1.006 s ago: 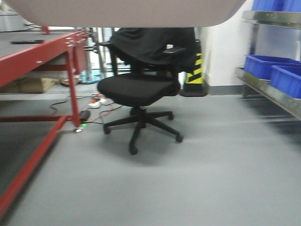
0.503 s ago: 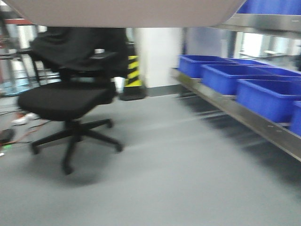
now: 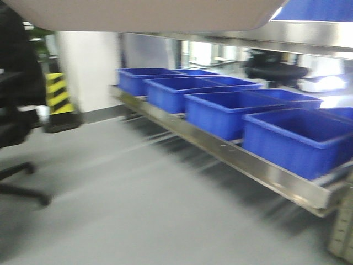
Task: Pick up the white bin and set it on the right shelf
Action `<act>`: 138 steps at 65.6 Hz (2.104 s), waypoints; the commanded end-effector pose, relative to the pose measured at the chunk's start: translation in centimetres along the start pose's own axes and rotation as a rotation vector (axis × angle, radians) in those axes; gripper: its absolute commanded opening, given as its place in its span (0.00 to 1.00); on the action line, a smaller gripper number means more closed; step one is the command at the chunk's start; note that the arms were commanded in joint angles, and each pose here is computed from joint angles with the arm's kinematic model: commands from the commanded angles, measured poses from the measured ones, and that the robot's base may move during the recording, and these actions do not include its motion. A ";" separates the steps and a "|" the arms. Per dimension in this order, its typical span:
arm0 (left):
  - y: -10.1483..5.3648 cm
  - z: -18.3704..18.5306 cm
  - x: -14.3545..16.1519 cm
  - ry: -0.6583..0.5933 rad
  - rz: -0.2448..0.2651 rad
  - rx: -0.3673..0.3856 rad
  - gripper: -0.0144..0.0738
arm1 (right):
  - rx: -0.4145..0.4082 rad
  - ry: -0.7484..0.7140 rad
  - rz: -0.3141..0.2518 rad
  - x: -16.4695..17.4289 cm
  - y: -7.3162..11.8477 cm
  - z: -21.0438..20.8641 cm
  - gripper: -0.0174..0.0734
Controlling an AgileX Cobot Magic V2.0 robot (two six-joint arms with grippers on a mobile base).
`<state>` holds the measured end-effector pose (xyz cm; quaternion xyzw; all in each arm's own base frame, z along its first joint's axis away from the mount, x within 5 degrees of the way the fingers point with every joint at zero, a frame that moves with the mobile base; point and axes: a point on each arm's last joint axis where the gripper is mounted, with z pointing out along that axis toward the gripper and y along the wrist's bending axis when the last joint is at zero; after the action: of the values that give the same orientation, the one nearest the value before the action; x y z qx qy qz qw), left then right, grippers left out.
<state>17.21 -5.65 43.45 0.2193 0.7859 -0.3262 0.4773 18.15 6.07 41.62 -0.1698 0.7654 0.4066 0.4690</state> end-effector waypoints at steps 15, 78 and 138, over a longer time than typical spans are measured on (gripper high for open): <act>-2.3 -0.8 -1.6 -0.113 -0.007 0.130 0.48 | -0.177 -0.088 0.023 -1.3 2.8 -0.8 0.66; -2.3 -0.8 -1.6 -0.113 -0.007 0.130 0.48 | -0.176 -0.088 0.023 -1.4 2.8 -0.8 0.66; -2.3 -0.8 -1.6 -0.113 -0.007 0.130 0.48 | -0.180 -0.085 0.023 -1.3 2.8 -0.8 0.66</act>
<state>17.21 -5.65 43.45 0.2193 0.7859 -0.3262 0.4773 18.15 6.07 41.62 -0.1698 0.7654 0.4066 0.4690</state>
